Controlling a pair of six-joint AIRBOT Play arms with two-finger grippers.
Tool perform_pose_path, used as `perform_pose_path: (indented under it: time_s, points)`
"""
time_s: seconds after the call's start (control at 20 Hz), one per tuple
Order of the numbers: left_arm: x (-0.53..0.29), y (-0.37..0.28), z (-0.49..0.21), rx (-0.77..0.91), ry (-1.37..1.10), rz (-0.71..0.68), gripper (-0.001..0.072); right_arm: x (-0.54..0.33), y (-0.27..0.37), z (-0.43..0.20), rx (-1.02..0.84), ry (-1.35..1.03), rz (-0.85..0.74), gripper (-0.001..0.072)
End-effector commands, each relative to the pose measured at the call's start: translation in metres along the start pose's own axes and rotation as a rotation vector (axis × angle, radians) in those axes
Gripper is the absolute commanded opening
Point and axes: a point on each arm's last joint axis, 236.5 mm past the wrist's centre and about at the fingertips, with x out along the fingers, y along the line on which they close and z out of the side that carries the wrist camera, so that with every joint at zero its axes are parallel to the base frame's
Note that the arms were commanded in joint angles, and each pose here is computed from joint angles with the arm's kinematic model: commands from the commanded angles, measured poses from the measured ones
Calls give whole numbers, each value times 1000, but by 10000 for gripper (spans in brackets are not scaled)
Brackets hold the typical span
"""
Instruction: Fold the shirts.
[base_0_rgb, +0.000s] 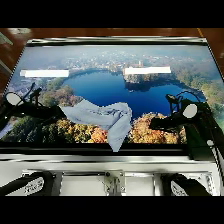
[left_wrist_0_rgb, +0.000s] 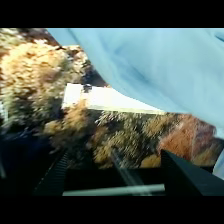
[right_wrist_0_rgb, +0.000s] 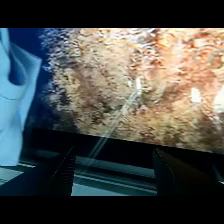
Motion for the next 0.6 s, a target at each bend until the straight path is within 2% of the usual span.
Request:
perform_pose_path:
  time_s: [0.0, 0.15, 0.3, 0.35, 0.4, 0.45, 0.55]
  points:
    - [38, 4, 1, -62, -36, -39, 670, 30, 21, 1, 86, 69, 133, 596]
    - [55, 10, 7, -82, -42, -34, 669, 46, 17, -14, 100, 163, 140, 596]
    - [64, 10, 17, -107, -69, -53, 666, 44, 35, -9, 112, 152, 218, 596]
    - [66, 10, 22, -121, -85, -61, 646, 44, 39, -7, 117, 144, 236, 595]
    - [68, 9, 26, -135, -100, -69, 567, 44, 41, -6, 121, 141, 243, 596]
    - [70, 6, 29, -135, -108, -81, 533, 43, 43, -6, 126, 142, 252, 596]
    - [76, -2, 31, -131, -117, -104, 533, 40, 52, -8, 122, 153, 292, 596]
